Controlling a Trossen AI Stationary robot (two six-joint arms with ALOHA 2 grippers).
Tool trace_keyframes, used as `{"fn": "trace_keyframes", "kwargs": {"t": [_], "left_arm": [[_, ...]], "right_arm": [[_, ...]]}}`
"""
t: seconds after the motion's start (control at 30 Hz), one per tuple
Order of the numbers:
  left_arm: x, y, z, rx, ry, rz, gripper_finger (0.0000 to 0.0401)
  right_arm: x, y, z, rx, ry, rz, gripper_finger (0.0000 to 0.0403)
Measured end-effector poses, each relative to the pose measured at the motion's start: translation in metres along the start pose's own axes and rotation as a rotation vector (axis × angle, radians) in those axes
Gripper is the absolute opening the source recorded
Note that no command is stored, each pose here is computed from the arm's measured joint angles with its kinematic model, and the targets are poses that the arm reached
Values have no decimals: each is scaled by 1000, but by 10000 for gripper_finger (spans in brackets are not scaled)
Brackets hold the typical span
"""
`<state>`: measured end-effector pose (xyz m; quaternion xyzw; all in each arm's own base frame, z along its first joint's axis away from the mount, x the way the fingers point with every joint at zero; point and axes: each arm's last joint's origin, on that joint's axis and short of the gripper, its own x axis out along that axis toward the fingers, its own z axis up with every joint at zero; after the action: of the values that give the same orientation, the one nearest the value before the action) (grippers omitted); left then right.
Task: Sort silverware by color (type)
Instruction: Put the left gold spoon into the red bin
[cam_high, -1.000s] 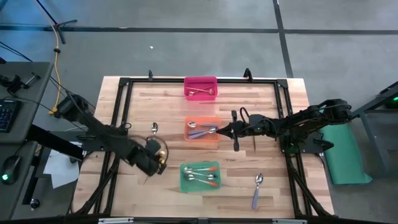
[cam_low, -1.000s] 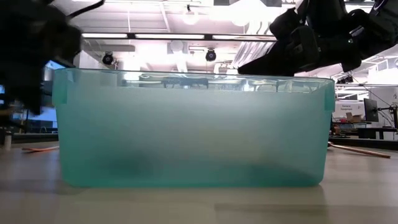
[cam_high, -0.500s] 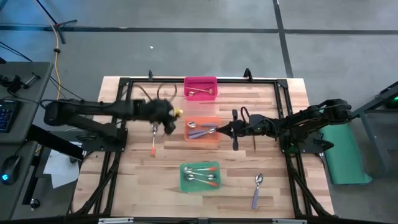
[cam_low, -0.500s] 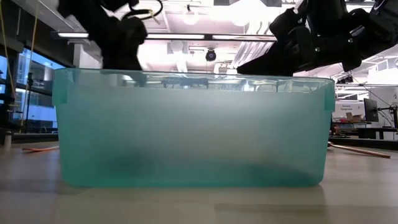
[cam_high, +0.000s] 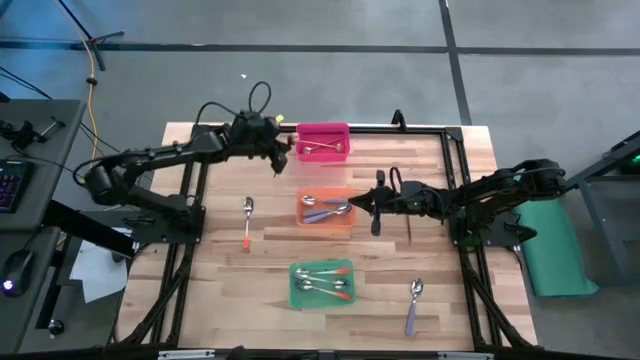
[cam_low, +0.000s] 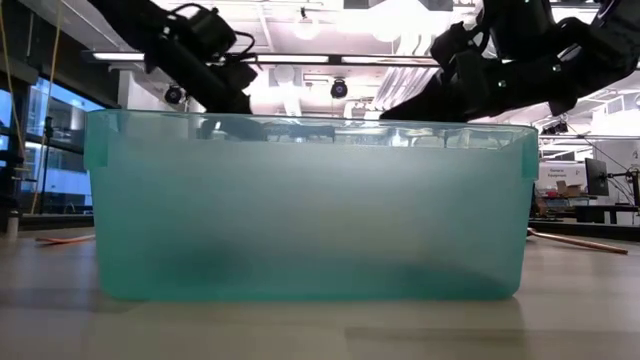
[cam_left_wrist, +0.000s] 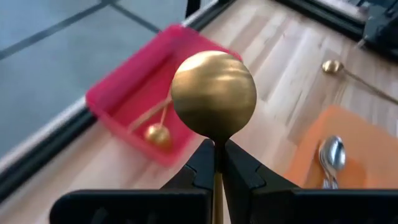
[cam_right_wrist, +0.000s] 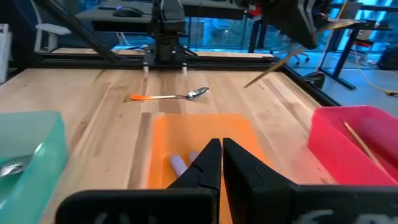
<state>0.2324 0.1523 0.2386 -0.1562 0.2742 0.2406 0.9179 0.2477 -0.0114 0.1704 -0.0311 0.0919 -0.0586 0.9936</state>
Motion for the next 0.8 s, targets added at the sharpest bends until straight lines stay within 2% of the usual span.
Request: {"fn": "trace_keyframes", "kwargs": {"t": [0.17, 0.6, 0.8], "left_arm": [[22, 14, 18, 46, -24, -19, 3], [94, 64, 66, 227, 36, 26, 3], [118, 69, 88, 330, 20, -46, 3]], "right_arm": [[0, -7, 0, 3, 2, -28, 0], [1, -23, -2, -65, 16, -91, 0], [1, -30, -4, -60, 29, -117, 0]]}}
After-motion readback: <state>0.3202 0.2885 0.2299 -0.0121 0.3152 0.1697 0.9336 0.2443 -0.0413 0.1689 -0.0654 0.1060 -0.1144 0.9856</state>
